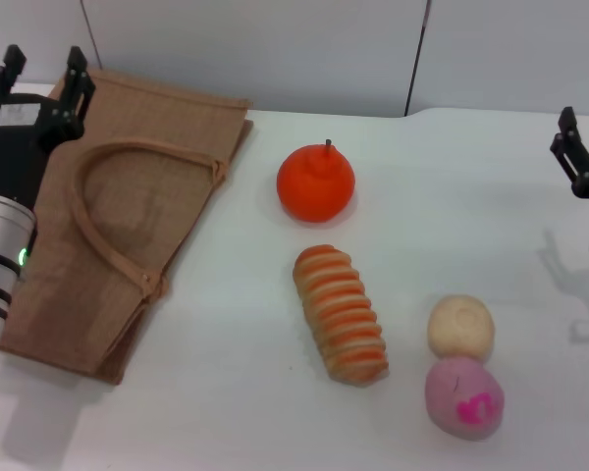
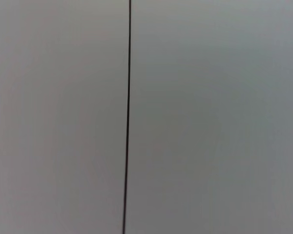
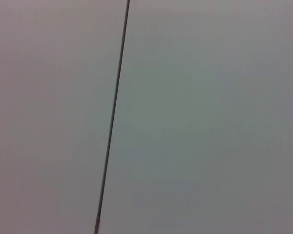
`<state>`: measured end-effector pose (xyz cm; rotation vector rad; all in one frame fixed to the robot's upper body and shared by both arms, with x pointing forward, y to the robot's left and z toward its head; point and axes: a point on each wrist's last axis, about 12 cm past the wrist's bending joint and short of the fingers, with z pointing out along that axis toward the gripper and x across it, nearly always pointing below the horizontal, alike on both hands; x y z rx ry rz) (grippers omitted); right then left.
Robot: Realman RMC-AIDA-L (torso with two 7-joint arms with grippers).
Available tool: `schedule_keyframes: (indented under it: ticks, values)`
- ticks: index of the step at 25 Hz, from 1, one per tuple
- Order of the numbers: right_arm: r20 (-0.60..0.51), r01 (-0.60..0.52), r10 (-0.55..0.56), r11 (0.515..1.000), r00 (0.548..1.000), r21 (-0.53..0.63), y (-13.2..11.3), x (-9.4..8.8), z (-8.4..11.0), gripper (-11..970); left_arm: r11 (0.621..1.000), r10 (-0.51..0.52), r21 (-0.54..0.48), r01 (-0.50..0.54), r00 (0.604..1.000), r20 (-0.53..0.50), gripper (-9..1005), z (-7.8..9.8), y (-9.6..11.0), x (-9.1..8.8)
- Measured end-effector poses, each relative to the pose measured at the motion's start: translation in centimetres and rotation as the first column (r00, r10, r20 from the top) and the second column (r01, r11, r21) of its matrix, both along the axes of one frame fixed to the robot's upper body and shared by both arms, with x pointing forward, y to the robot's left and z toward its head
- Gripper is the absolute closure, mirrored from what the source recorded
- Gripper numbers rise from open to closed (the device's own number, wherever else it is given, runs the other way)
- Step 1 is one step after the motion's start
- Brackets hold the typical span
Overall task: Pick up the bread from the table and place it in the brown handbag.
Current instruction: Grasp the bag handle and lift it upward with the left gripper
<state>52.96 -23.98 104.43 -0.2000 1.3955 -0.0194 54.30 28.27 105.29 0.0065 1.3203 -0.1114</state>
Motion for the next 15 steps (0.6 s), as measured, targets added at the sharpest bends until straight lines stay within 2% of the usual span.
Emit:
schedule_keyframes:
  ticks: [5,8,9,12,15]
  values:
    - [0.004,0.003,-0.003,1.000,1.000,0.005,0.0,0.0,0.1,66,0.987,-0.103,-0.127,0.100,0.994,-0.021,301,0.1,0.7,0.4]
    - [0.014,-0.006,0.005,1.000,1.000,0.011,0.3,0.0,0.3,66,0.976,-0.149,-0.166,0.144,0.989,-0.023,303,0.3,1.0,0.6]
    - [0.015,-0.007,0.007,1.000,1.000,0.010,0.3,0.0,0.3,66,0.958,-0.199,-0.216,0.187,0.979,-0.034,303,0.5,1.4,0.9]
    - [0.014,-0.008,0.008,1.000,1.000,0.009,0.3,0.1,0.3,66,0.937,-0.245,-0.267,0.224,0.968,-0.049,305,0.6,2.0,1.1]
    - [0.009,-0.010,0.010,1.000,1.000,0.006,0.3,0.1,0.2,66,0.884,-0.351,-0.361,0.298,0.932,-0.090,306,1.3,3.3,1.8]
